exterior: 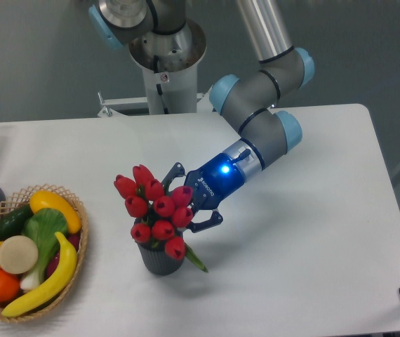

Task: Insert the flowers into the vase
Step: 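Push the tulips further down into the vase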

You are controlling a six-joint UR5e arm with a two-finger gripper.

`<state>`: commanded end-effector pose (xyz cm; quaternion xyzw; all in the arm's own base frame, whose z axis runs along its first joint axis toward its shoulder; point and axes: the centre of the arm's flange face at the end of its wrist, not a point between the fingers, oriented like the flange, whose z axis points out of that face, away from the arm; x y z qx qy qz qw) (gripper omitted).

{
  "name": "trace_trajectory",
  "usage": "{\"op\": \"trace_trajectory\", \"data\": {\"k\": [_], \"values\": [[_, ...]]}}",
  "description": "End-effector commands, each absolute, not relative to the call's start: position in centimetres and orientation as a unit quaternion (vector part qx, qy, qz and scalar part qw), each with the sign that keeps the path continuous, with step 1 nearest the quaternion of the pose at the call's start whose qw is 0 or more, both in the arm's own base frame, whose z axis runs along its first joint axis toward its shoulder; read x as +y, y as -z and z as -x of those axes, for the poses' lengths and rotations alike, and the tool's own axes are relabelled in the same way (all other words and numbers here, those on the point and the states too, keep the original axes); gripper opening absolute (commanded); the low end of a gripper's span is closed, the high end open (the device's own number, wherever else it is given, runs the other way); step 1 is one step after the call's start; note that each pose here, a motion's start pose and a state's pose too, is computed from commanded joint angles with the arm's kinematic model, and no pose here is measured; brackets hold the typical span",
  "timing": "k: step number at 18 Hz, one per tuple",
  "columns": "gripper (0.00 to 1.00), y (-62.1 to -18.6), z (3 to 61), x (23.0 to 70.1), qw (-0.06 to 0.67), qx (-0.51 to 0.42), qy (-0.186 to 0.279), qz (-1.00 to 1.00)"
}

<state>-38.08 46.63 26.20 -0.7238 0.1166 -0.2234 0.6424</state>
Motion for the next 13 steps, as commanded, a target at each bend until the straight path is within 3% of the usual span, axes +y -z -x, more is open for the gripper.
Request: {"op": "trace_trajectory", "data": {"k": [3, 8, 13], "values": [[0.77, -26.20, 38.08, 46.63, 0.642, 0.117, 0.223, 0.724], [1.00, -26.52, 37.99, 46.59, 0.643, 0.119, 0.221, 0.723], [1.00, -26.65, 38.04, 46.17, 0.628, 0.125, 0.209, 0.739]]}}
